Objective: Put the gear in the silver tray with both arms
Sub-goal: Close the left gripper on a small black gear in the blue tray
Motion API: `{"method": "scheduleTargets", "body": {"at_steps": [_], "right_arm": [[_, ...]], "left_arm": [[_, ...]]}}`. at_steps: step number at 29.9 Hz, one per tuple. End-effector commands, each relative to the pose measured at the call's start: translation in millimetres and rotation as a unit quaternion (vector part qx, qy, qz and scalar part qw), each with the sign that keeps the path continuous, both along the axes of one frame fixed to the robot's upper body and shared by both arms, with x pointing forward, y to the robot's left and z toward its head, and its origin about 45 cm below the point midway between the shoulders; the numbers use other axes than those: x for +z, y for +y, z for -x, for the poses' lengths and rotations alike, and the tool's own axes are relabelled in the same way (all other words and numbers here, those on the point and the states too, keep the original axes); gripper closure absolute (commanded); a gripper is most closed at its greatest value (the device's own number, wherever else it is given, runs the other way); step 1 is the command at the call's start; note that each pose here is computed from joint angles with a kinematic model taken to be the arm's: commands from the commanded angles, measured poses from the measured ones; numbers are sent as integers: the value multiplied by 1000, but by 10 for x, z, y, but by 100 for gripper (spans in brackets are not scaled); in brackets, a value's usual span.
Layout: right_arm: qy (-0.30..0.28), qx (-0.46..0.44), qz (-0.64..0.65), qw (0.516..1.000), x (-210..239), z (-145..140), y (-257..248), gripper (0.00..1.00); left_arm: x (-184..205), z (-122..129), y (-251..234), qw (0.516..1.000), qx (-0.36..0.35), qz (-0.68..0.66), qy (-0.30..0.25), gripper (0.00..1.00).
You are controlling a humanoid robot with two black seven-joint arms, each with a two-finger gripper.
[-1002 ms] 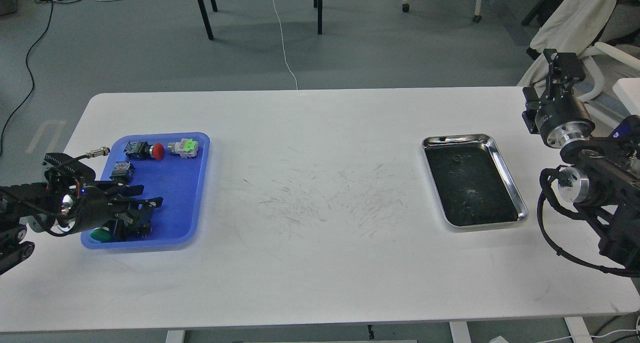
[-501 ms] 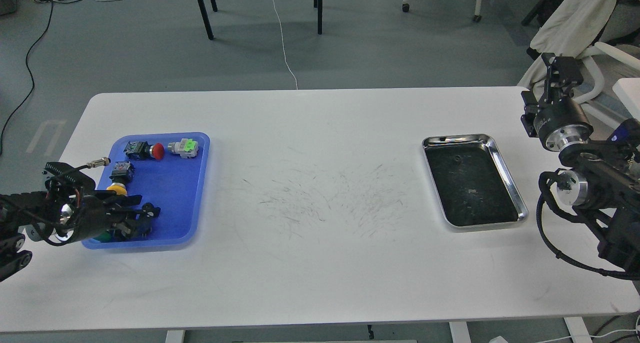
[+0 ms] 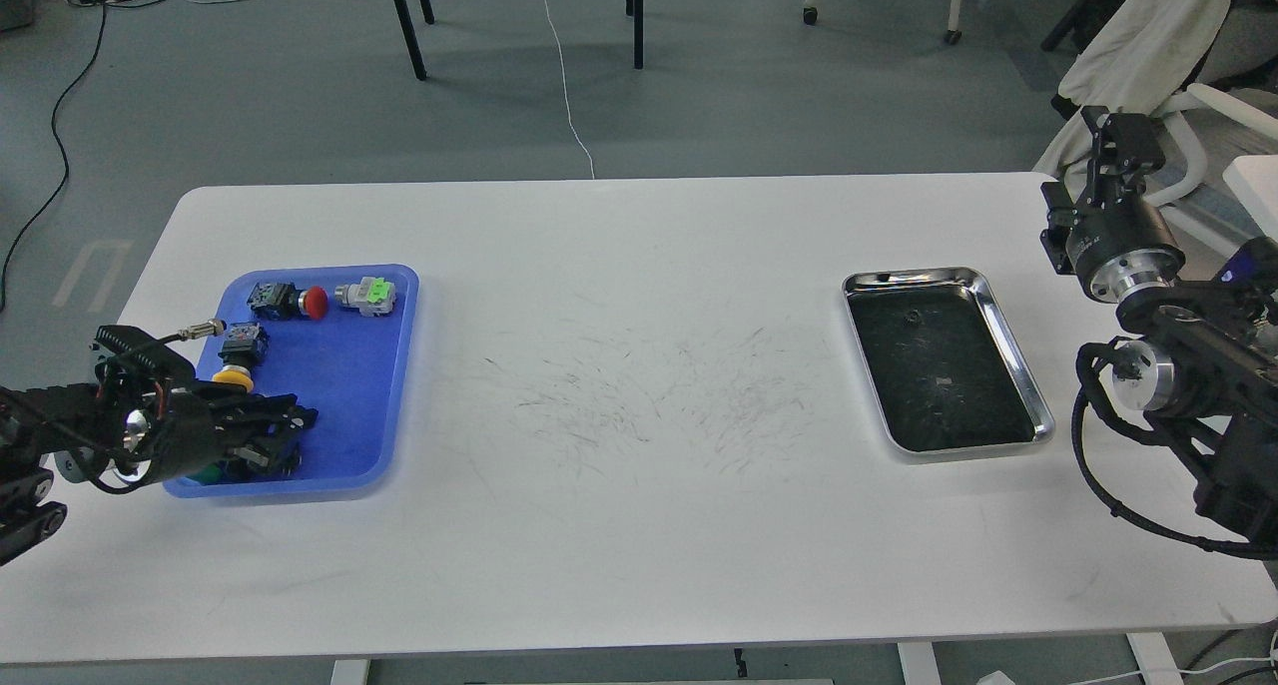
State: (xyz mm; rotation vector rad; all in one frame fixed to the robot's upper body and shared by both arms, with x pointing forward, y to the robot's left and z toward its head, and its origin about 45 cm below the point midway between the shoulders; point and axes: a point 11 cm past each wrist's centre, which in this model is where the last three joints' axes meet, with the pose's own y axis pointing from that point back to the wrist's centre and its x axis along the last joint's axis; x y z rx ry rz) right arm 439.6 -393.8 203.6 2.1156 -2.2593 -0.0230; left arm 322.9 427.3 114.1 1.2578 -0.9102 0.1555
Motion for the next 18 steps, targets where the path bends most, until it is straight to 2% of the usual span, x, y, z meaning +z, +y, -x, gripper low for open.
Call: {"method": "scheduleTargets", "body": {"at_steps": [1, 7, 18], "right_arm": [[0, 0, 2, 1000, 2, 0, -2, 4], [1, 1, 1, 1000, -12, 3, 6, 4], [4, 0, 2, 1000, -43, 20, 6, 4]], "left_arm": [[-15, 18, 14, 1000, -7, -7, -2, 81], [0, -3, -9, 1000, -10, -6, -5, 90], [359, -239, -27, 999, -8, 7, -45, 95]]}}
